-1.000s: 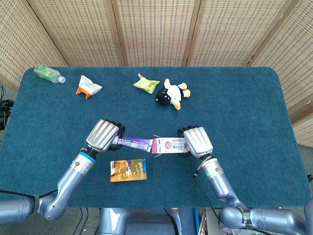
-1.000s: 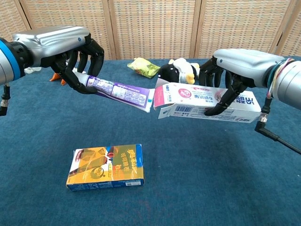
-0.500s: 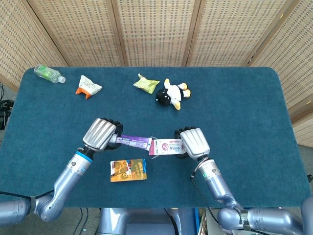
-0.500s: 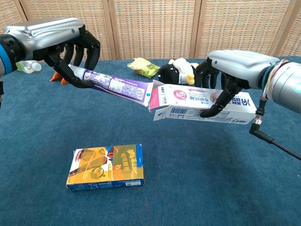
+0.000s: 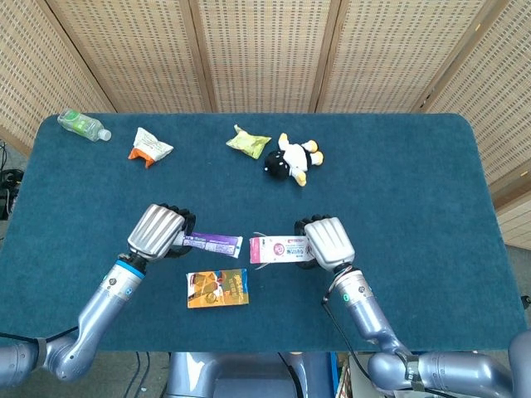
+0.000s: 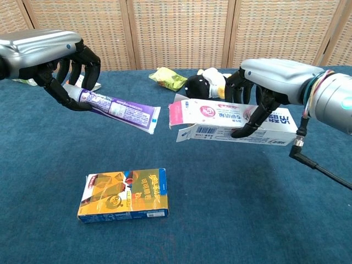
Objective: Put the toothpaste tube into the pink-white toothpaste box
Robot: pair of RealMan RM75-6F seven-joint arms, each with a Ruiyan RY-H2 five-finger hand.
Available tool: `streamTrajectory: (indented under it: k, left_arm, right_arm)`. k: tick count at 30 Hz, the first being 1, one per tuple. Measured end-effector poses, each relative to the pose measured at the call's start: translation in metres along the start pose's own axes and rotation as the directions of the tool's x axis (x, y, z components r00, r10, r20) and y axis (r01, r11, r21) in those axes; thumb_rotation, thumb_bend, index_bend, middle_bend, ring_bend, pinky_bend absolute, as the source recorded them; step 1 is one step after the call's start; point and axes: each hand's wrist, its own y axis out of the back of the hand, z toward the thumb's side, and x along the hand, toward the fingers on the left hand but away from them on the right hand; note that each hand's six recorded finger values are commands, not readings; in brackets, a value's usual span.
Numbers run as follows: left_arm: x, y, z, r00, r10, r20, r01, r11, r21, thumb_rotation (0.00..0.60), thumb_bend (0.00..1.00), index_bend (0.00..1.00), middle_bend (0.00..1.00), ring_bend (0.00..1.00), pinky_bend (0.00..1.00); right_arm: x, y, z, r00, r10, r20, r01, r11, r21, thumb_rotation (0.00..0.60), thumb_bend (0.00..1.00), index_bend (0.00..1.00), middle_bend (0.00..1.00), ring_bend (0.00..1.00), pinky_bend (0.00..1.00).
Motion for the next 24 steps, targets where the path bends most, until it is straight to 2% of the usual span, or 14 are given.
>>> streamTrajectory:
  k: [10,24]
  left_arm:
    - [0.006,-0.017,0.011,1.000,-0.022,0.023,0.023,0.998,-0.053,0.600,0.29,0.79,0.68,0.57,0.59]
    - [0.011,-0.004,0.018,0.998,0.043,0.046,-0.039,0.996,-0.080,0.600,0.29,0.79,0.68,0.57,0.59]
  right_arm:
    - [0.000,0.001,0.002,1.000,0.000,0.002,0.000,1.000,0.010,0.600,0.00,0.58,0.51,0.42,0.45]
    - [0.000,-0.001,0.008,1.000,0.001,-0.010,-0.001,1.000,0.006,0.600,0.00,0.58,0.51,0.42,0.45]
